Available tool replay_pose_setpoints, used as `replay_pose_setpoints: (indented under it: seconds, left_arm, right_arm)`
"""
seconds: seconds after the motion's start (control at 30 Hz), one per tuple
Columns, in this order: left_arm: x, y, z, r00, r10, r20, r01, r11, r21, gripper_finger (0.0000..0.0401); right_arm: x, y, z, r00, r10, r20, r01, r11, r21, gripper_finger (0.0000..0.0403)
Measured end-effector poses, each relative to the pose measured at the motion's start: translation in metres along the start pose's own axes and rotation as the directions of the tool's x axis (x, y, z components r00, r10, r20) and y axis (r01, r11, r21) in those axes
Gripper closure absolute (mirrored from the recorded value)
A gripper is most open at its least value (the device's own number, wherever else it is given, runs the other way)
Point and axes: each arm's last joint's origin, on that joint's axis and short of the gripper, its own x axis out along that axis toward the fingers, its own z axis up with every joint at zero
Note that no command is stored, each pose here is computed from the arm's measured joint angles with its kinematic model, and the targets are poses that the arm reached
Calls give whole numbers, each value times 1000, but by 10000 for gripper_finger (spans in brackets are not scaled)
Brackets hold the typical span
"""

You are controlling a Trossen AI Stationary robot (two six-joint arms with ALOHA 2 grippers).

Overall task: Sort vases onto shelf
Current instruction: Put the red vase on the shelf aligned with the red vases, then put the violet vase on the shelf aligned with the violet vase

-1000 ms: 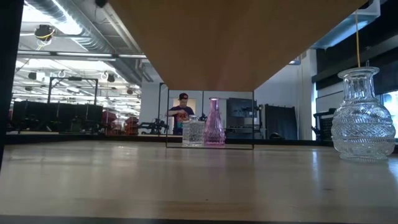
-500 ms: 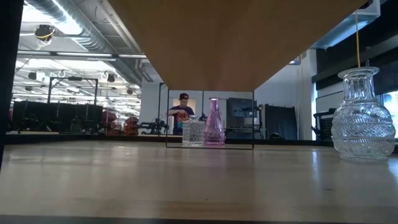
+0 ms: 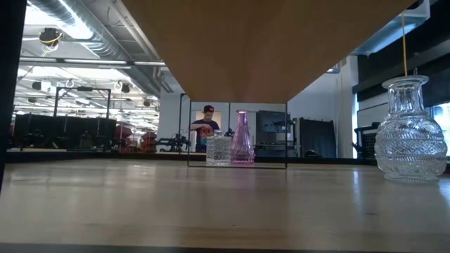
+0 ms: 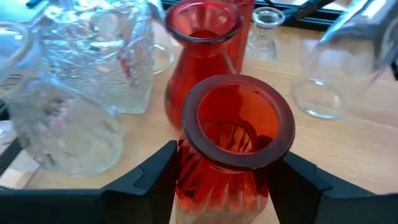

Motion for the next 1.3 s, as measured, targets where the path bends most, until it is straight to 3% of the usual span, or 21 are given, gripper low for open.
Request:
replay_pose_setpoints:
  seconds: [0.17, 0.63, 1.0, 1.3]
  left_arm:
    - [1, 4, 0, 998, 59, 9, -59, 998, -4, 195]
    - [3, 7, 1, 999, 36, 3, -36, 999, -38, 181]
    - [5, 7, 2, 999, 33, 10, -32, 994, -109, 147]
    - [-15, 14, 10, 997, 37, 71, -25, 988, -155, 117]
  right_arm:
    - [0, 0, 0, 1000, 0, 0, 0, 1000, -17, 402]
    - [0, 0, 0, 1000, -1, 0, 1, 1000, -23, 402]
    - [0, 0, 0, 1000, 0, -1, 0, 1000, -23, 402]
    - [0, 0, 0, 1000, 6, -2, -6, 1000, -17, 402]
